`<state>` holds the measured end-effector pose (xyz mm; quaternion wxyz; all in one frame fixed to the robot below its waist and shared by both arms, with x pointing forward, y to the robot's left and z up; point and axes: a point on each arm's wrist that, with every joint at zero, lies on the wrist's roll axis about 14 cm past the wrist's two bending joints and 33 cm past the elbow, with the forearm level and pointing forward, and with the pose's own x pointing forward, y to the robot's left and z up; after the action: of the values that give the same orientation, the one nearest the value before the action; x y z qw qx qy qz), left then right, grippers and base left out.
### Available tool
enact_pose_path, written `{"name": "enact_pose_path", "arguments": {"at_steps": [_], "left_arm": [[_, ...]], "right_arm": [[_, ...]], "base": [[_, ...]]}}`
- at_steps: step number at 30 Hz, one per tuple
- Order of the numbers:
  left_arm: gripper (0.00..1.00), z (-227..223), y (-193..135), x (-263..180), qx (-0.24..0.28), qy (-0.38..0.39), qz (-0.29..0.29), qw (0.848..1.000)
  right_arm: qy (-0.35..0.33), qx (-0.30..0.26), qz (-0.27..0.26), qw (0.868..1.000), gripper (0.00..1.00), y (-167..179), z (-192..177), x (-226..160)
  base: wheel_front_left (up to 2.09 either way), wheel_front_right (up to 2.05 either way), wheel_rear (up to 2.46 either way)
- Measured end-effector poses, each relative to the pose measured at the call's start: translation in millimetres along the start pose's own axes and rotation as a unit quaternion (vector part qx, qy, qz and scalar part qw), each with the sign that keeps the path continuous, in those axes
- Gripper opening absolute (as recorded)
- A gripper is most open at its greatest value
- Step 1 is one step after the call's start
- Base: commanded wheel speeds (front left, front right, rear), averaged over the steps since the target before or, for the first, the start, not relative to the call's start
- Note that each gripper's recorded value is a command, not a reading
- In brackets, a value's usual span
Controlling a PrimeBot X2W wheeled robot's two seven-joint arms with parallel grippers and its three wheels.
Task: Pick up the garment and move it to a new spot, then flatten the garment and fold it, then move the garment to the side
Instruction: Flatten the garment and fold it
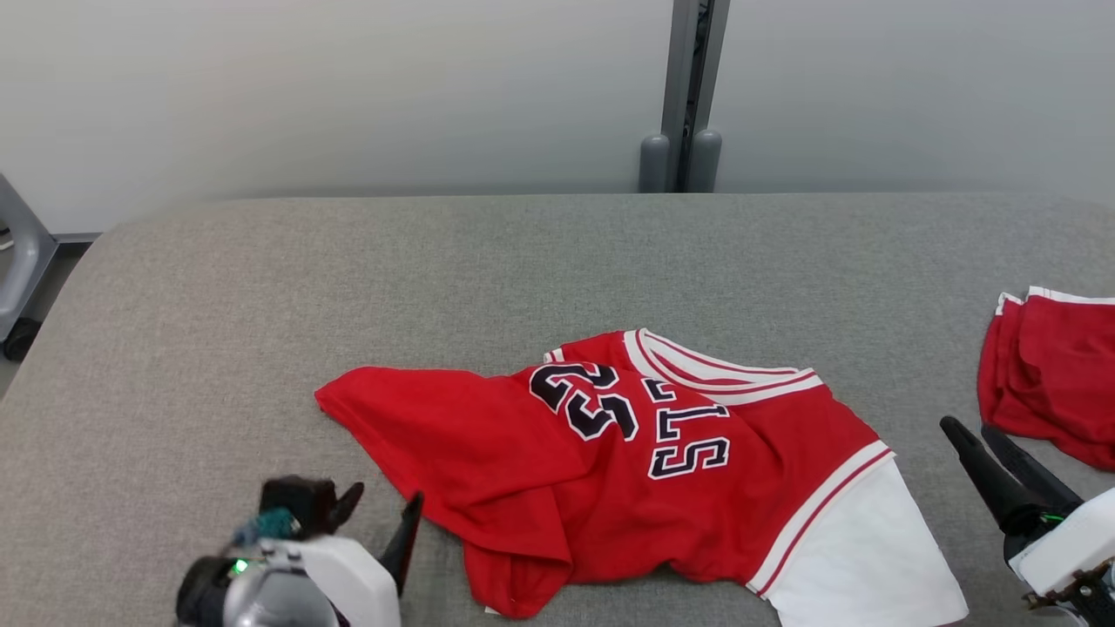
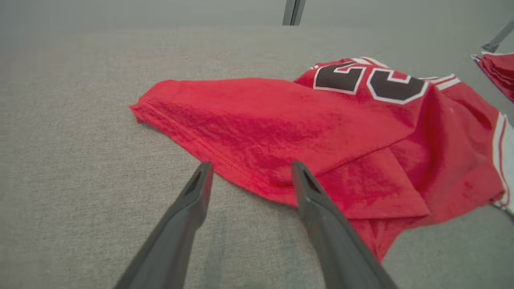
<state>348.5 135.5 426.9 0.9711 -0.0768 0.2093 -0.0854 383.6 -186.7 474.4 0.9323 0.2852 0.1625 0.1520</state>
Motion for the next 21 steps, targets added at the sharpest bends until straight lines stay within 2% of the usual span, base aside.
{"name": "enact_pose_path", "arguments": {"at_steps": [2,6,10,14,18,21], "left_arm": [[1.0,-1.7,4.8,3.7,-0.002,0.042,-0.012,0.999],[1.0,-10.4,-0.1,7.9,-0.06,0.122,-0.046,0.99],[1.0,-30.1,-8.2,4.3,-0.143,0.22,-0.077,0.962],[1.0,-26.6,-7.2,8.1,-0.175,0.268,-0.087,0.943],[1.0,-35.1,-17.5,6.3,-0.218,0.328,-0.103,0.914],[1.0,-38.5,-21.0,6.9,-0.227,0.361,-0.106,0.898]], "right_arm": [[-0.013,-0.004,0.003,1.0,1.0,2.1,1.5,2.9],[-0.035,-0.013,-0.004,0.999,1.0,-1.4,2.4,1.7],[-0.044,-0.007,-0.006,0.999,1.0,0.9,-4.8,-1.4],[-0.045,0.002,-0.019,0.999,1.0,-4.3,-13.4,-7.9],[-0.046,0.007,-0.023,0.999,1.0,-4.2,-14.6,-9.5],[-0.05,0.006,-0.029,0.998,1.0,-7.0,-12.7,-12.7]], "base": [[0.0,0.0,0.0],[0.0,0.0,0.0],[0.0,0.0,0.0],[0.0,0.0,0.0],[0.0,0.0,0.0],[0.0,0.0,0.0]]}}
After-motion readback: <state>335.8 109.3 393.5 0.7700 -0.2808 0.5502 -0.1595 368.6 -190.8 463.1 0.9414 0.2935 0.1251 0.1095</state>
